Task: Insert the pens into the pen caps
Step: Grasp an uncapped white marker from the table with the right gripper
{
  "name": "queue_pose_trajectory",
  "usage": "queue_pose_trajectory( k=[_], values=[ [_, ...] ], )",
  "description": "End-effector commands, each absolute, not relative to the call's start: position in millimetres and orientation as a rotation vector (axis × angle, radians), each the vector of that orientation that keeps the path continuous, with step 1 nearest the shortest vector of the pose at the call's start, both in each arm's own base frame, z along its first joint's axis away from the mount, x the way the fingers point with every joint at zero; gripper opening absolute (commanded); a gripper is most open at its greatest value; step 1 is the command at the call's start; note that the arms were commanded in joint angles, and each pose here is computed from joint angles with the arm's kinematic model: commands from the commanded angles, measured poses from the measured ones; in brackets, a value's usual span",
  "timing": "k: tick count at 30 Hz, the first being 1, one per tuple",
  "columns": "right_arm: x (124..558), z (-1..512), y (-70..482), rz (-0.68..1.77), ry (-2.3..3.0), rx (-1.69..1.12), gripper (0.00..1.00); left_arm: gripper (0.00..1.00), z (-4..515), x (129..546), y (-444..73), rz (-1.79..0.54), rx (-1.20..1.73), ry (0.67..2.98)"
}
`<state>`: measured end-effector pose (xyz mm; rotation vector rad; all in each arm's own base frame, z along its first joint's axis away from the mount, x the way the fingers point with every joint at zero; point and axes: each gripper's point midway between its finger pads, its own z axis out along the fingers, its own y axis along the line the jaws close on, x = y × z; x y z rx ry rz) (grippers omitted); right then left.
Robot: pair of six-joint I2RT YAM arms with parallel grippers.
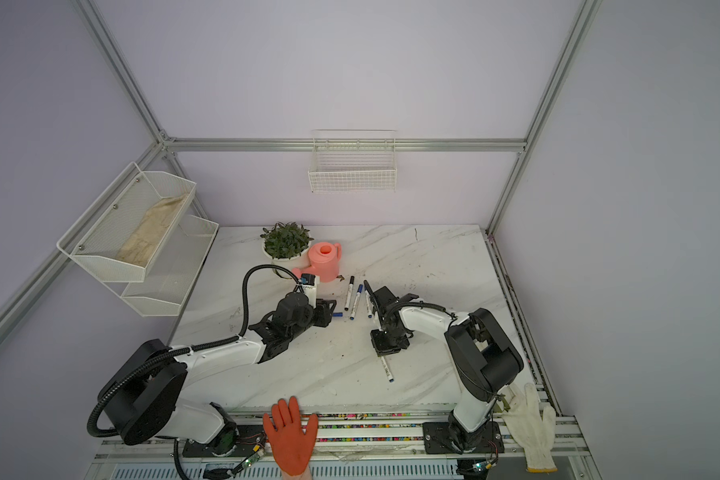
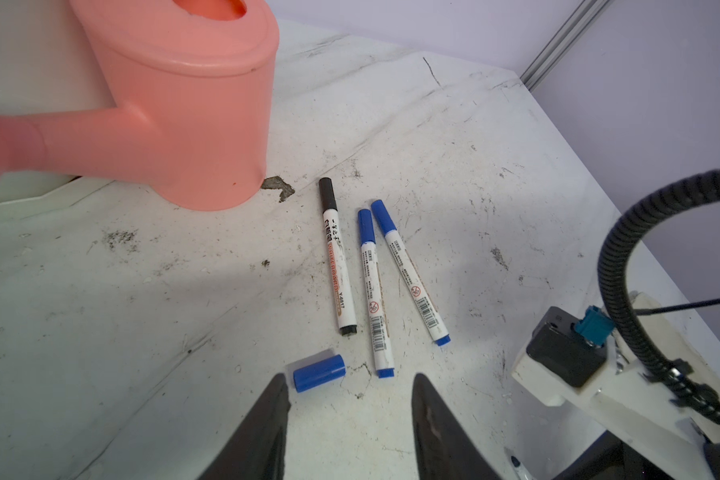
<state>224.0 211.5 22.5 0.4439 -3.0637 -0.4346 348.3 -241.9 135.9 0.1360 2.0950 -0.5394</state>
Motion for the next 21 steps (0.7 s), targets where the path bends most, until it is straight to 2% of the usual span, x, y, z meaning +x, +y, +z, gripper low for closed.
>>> queue_pose_trajectory(
  k=[1, 7, 13, 21],
  values=[
    [228.2, 14.6, 215.7, -0.440, -3.069, 0.451, 0.06, 0.47, 154.2, 347.7, -247.4, -0.562, 0.172, 2.047],
    [286.2, 64.9, 236.2, -0.620, -3.246, 0.429, 0.02, 0.48, 157.3, 345.1, -257.2, -0.612, 0.216, 2.046],
    [338.4, 124.4, 260.6, -0.953, -3.368, 0.470, 0.02, 0.52, 170.9, 325.6, -286.9, -0.791, 0.416, 1.988],
    [357.9, 171.0, 303.2, -1.405, -3.285, 0.588, 0.02, 0.62, 204.3, 301.7, -306.7, -0.980, 0.555, 1.837]
  ],
)
